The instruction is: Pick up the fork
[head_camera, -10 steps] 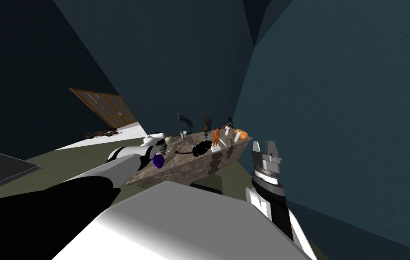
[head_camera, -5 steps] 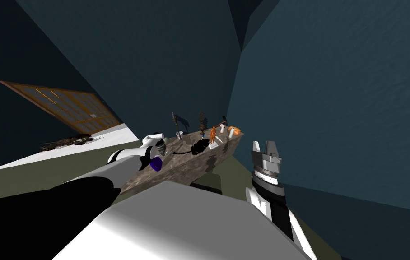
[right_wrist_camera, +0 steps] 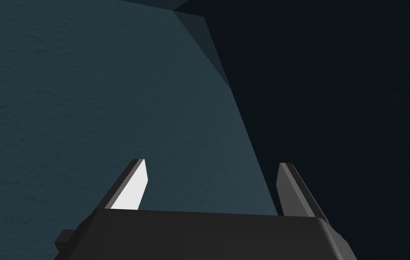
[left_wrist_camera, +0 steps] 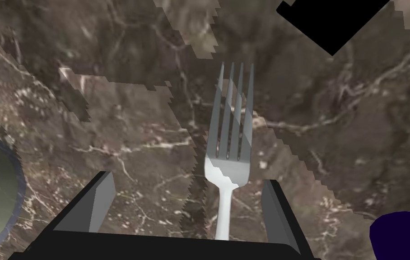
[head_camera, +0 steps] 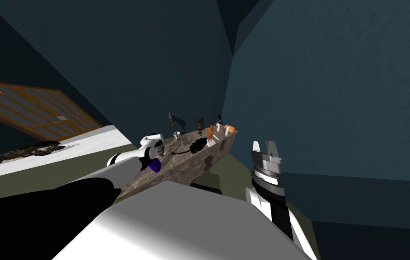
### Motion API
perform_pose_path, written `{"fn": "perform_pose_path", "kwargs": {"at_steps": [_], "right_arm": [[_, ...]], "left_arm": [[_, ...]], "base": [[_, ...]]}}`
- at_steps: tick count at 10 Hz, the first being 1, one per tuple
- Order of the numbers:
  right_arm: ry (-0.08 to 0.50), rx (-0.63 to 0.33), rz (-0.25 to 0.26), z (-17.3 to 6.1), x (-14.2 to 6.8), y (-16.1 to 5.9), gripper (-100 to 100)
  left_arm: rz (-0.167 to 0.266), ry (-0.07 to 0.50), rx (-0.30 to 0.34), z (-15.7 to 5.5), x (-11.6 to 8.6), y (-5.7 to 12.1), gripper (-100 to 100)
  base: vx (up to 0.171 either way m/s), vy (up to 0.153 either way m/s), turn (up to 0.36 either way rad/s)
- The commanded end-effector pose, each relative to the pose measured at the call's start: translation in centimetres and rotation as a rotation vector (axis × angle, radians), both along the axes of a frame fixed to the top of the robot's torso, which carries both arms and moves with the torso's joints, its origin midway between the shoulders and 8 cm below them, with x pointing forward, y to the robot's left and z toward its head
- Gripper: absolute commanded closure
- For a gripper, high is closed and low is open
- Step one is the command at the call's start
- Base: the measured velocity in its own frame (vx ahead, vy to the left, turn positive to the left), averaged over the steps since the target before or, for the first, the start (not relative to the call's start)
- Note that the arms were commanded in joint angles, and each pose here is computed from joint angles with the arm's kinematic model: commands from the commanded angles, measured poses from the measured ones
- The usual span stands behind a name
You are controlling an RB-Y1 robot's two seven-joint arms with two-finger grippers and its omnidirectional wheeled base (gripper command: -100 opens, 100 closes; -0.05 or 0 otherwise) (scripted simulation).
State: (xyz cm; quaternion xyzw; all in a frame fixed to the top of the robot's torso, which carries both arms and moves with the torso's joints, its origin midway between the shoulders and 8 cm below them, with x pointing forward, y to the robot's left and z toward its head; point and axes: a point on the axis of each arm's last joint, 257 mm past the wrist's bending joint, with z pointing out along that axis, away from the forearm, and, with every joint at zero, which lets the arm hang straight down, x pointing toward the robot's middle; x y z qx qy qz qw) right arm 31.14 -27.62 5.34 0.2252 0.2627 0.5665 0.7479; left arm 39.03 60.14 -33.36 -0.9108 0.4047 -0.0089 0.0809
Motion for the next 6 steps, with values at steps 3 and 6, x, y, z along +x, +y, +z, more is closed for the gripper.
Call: {"fn": "perform_pose_path", "kwargs": {"at_steps": [3, 6], "right_arm": [[0.0, 0.0, 0.0, 0.0, 0.0, 0.0, 0], [0.0, 0.0, 0.0, 0.0, 0.0, 0.0, 0]], "left_arm": [[0.077, -0.003, -0.001, -0.4, -1.4, 0.9, -100], [0.132, -0.006, -0.006, -0.7, -2.4, 1.5, -100]], "base": [[-0.103, 0.068, -0.225], [-0.054, 0.04, -0.144]]}}
